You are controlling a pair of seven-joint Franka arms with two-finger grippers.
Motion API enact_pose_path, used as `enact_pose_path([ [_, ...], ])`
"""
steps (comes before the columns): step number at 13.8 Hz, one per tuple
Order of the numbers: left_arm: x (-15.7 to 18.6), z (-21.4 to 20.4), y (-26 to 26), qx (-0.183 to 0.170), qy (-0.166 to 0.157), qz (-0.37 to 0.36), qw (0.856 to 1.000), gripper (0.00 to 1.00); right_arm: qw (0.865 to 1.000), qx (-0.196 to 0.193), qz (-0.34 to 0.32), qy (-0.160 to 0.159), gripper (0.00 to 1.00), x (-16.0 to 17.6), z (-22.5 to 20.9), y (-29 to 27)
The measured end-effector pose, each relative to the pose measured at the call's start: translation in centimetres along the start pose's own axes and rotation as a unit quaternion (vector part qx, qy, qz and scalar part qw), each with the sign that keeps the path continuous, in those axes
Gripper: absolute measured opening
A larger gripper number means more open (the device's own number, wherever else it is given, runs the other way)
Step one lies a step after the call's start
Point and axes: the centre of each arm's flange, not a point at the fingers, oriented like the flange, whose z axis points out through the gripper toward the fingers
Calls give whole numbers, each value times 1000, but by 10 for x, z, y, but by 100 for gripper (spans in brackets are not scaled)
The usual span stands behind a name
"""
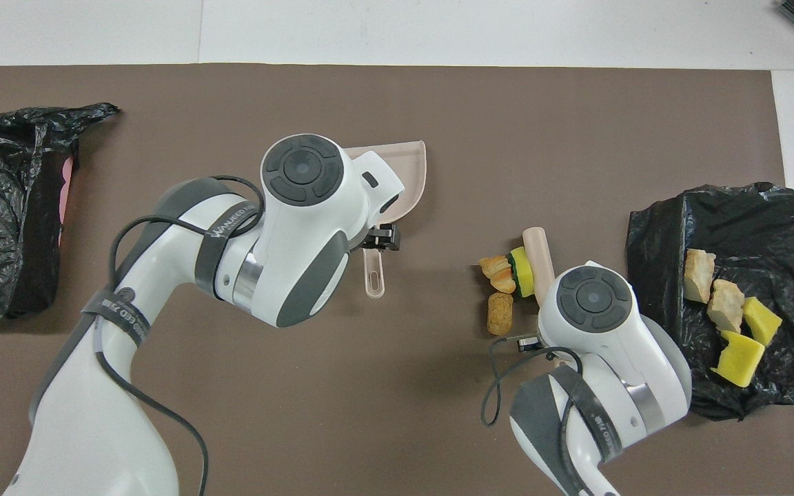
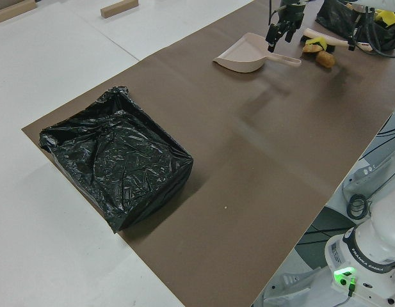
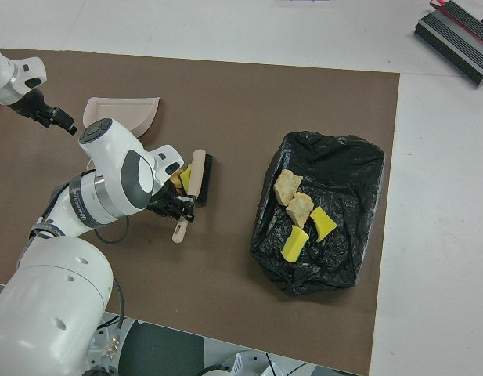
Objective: Sweep and dump trash in bin
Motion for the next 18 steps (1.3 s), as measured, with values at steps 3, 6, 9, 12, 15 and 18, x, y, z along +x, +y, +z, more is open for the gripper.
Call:
enact_pose_path([
  [3,-10,33,27,16,-16,-7,1000,100,1000,0,1,0,26,0,0,1],
  [6,-10,41,29,18,-16,-10,1000,100,1000,0,2,0,26,1,0,1],
  [9,-8,41,27,17,-11,-24,1000,84,1000,1,2,0,26,1,0,2],
  [12,-8,45,27,17,-10,-48,999,62,1000,1,3,0,26,1,0,3],
  [15,-11,50,27,20,-15,-58,998,59,1000,2,7,-1,26,3,1,8],
  [18,-12,52,25,21,-18,-61,998,31,1000,2,8,-1,26,3,1,9],
])
